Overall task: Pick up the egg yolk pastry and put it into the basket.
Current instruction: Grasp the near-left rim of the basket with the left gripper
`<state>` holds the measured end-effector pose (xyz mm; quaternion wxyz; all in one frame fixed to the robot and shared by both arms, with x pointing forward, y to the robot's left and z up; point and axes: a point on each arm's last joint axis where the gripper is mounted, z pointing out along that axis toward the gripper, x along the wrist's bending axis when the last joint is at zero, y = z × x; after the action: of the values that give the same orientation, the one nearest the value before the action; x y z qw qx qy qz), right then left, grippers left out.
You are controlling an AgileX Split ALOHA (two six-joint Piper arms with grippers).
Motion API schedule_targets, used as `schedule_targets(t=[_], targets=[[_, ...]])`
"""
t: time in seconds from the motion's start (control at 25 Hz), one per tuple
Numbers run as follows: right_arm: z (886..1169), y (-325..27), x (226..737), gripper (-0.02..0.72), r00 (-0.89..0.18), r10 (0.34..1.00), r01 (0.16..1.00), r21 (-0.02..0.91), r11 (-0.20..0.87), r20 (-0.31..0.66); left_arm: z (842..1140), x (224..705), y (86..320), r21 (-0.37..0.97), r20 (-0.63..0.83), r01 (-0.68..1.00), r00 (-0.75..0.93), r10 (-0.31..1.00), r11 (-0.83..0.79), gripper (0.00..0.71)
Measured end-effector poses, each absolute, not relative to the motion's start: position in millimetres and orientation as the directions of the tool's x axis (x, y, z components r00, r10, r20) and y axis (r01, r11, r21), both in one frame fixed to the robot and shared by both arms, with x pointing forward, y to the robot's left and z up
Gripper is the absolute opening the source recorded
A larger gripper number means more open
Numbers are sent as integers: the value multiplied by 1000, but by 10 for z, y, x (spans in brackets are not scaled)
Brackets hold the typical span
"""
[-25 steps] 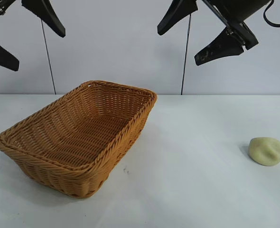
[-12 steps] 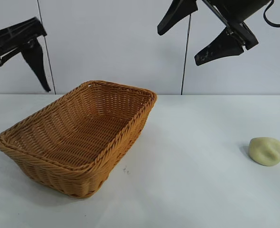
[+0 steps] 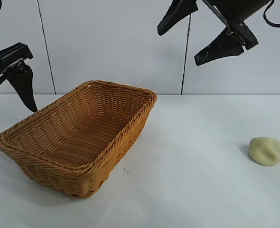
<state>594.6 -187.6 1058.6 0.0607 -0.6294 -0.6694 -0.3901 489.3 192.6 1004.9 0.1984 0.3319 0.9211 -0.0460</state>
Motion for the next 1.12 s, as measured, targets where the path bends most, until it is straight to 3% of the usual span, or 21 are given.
schedule_targets(t=[0.28, 0.72, 0.92, 1.0, 1.12], targets=[[10586, -1876, 5946, 642, -200, 795, 890, 446, -97, 572, 9980, 4955, 1905, 47, -405, 618, -706, 581, 785, 696], [10586, -1876, 5946, 642, -200, 795, 890, 446, -97, 572, 9214, 5208, 1805, 2, -271, 603, -768, 580, 798, 696], [10586, -1876, 5946, 642, -200, 795, 890, 446, -97, 572, 9084, 5223, 1780, -33, -256, 573, -797, 547, 819, 696], [10586, -1876, 5946, 642, -200, 795, 890, 446, -97, 572, 9072, 5228, 1776, -35, -258, 568, -800, 542, 822, 599], [10586, -1876, 5946, 642, -200, 795, 890, 446, -97, 572, 9069, 5228, 1776, -36, -257, 568, -800, 542, 822, 346]])
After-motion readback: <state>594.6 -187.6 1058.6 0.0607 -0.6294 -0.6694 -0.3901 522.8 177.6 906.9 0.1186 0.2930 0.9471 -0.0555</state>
